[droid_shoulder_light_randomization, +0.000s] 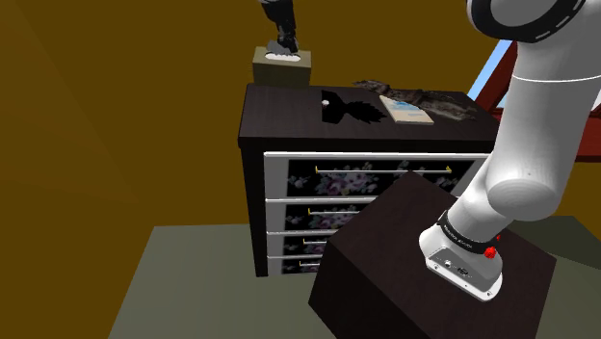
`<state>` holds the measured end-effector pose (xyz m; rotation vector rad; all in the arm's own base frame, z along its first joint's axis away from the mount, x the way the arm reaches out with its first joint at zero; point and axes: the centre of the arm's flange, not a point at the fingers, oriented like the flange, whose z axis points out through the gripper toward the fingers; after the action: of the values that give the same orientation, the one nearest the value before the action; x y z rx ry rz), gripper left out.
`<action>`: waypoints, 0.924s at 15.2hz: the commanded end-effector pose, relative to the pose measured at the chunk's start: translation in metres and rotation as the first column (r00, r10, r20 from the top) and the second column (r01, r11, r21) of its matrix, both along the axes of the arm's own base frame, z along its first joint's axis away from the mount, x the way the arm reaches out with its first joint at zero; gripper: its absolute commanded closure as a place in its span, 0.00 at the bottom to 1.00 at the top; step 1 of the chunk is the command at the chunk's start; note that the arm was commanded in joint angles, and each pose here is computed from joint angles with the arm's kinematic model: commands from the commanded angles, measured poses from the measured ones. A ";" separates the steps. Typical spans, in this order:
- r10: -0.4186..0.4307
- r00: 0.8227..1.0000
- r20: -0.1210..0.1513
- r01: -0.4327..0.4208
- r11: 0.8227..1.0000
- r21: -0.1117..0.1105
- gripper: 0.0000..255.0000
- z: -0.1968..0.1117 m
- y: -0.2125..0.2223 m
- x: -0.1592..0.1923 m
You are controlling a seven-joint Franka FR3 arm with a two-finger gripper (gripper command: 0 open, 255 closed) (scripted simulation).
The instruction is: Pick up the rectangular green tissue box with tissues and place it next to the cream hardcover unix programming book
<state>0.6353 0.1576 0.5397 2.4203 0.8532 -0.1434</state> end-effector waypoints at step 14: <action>0.000 1.000 0.000 0.000 1.000 0.000 1.00 0.039 -0.073 -0.055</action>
<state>0.5894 0.0955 0.5809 2.4198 0.8528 -0.1439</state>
